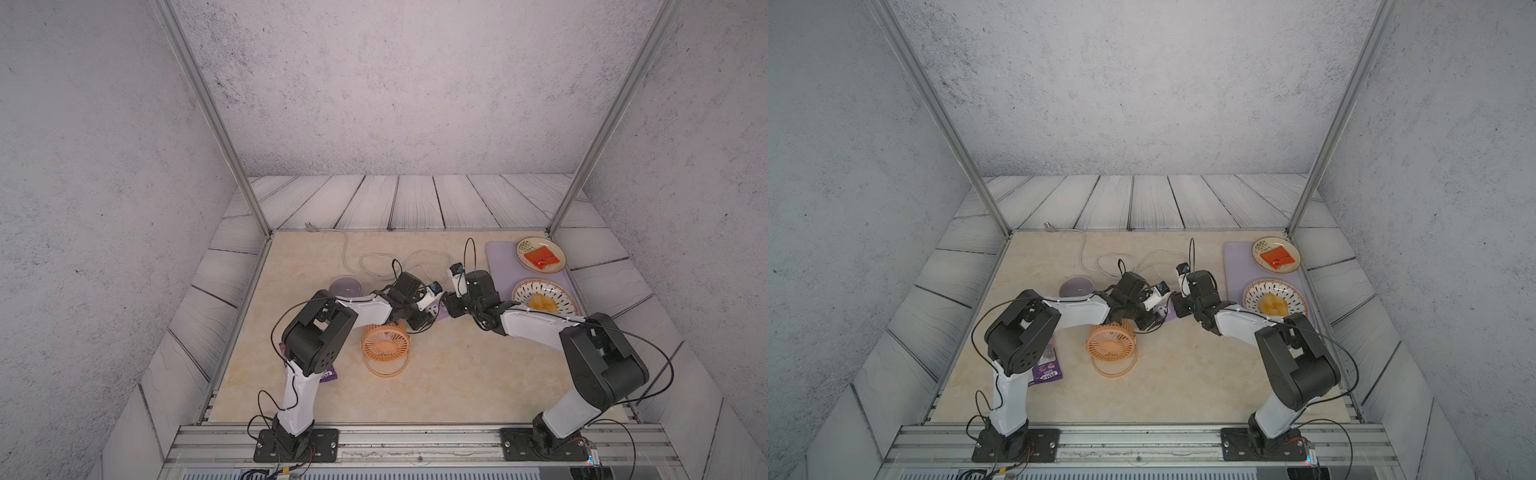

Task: Unplug the desk fan from the power strip
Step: Remove the plug from the socket.

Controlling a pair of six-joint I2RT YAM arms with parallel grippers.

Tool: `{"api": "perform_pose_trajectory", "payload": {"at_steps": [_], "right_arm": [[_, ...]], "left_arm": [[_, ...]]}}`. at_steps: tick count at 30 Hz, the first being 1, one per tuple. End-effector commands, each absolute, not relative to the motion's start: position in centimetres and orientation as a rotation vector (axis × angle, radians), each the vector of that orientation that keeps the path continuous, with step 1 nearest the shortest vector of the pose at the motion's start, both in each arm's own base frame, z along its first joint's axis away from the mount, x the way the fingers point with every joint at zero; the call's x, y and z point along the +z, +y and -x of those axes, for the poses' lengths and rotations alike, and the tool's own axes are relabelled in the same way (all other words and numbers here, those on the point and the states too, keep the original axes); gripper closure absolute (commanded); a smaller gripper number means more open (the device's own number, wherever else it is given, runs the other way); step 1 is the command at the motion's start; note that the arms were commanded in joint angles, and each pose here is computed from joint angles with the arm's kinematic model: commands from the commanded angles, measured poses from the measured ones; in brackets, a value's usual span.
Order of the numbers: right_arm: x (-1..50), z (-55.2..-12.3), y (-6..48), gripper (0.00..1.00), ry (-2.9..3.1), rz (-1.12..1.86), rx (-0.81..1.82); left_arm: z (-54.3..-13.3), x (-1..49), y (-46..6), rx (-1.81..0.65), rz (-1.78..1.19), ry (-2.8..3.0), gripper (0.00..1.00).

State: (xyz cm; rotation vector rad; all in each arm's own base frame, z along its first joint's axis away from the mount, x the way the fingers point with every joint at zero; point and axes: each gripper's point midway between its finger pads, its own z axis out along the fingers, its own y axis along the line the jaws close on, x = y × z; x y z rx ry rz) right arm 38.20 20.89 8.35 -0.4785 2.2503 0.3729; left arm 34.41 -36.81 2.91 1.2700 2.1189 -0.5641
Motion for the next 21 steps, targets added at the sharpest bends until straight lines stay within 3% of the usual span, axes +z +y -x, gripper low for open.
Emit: {"api": "perform_pose_trajectory", "payload": {"at_steps": [1, 21], "right_arm": [[8.6, -37.9, 21.4, 0.56, 2.247, 0.501, 0.366], [9.1, -37.9, 20.8, 0.59, 2.247, 0.437, 0.293]], "left_arm": [[-33.7, 3.6, -37.0, -0.585, -1.29, 2.122, 1.0], [-33.7, 3.6, -36.8, -0.576, -1.291, 2.121, 1.0]]}}
